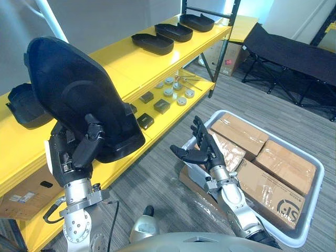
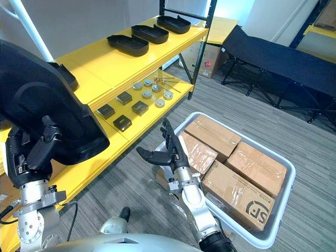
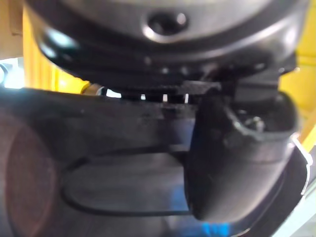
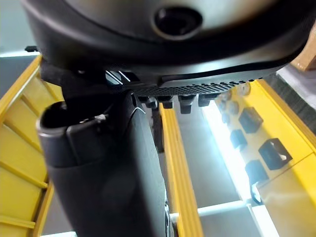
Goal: Walk over and take three plastic housings, then place them on the shelf
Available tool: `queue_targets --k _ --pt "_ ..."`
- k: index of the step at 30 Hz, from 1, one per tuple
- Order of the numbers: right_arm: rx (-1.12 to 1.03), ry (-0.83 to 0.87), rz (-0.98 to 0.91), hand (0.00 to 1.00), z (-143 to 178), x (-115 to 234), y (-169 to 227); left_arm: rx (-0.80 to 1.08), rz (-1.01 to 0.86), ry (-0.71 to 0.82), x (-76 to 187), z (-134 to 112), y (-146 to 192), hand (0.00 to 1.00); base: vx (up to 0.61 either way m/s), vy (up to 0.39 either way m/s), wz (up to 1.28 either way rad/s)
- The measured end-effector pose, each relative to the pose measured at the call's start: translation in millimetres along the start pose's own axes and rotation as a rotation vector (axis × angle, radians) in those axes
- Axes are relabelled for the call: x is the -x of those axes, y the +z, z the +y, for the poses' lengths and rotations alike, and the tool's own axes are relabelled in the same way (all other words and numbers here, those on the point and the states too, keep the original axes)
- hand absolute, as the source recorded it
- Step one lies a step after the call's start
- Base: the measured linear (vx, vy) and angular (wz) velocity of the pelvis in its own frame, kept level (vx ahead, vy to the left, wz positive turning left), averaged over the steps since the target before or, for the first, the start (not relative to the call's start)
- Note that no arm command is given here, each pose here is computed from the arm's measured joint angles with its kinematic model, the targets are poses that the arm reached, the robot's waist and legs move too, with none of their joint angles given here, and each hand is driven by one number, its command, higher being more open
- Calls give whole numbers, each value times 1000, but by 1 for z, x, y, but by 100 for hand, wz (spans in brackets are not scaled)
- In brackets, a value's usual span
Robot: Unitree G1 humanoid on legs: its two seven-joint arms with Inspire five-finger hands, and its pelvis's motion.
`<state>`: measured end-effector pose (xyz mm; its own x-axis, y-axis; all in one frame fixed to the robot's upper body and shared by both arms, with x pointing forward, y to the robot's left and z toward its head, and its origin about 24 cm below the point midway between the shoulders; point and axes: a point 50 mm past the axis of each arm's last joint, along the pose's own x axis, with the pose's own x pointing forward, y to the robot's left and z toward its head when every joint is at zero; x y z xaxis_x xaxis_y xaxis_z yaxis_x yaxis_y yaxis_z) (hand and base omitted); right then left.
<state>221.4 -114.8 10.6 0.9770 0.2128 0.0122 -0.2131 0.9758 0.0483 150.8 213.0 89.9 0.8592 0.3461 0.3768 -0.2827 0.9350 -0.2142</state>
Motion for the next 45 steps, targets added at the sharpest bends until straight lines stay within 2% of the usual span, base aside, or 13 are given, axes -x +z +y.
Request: queue_targets --k 5,10,16,19,23,29,35,39,42,45 --pt "24 3 -36 100 -3 -6 7 -27 -40 -116 -12 -9 3 0 -26 -77 51" --pt "50 -18 -94 100 -13 -17 21 -8 -15 -109 -10 -14 -3 0 19 -45 35" --pt "59 -110 -130 100 -37 -5 26 20 49 -105 -5 -12 -16 0 -90 4 38" --pt "79 -122 -198 100 -44 -10 38 24 53 -85 -4 -11 -19 0 -86 90 9" --pt "65 -127 -285 100 -40 -28 57 32 35 -54 -13 -14 -23 0 40 144 -12" --pt "-16 -159 -293 100 -29 -20 52 7 -36 -47 -22 -15 -11 0 177 253 15" --pt "9 -124 -320 100 -20 -25 58 -69 -112 12 -29 -3 4 0 303 157 37" --pt "88 -176 -485 100 -38 -33 94 -37 -147 20 -37 -9 7 0 311 -7 109" --pt "106 -263 -596 100 -55 -23 118 -26 -149 -6 -42 -15 4 0 418 -258 176" --pt "140 -263 -676 100 -66 -20 134 -22 -118 -8 -40 -15 -2 0 280 -241 114"
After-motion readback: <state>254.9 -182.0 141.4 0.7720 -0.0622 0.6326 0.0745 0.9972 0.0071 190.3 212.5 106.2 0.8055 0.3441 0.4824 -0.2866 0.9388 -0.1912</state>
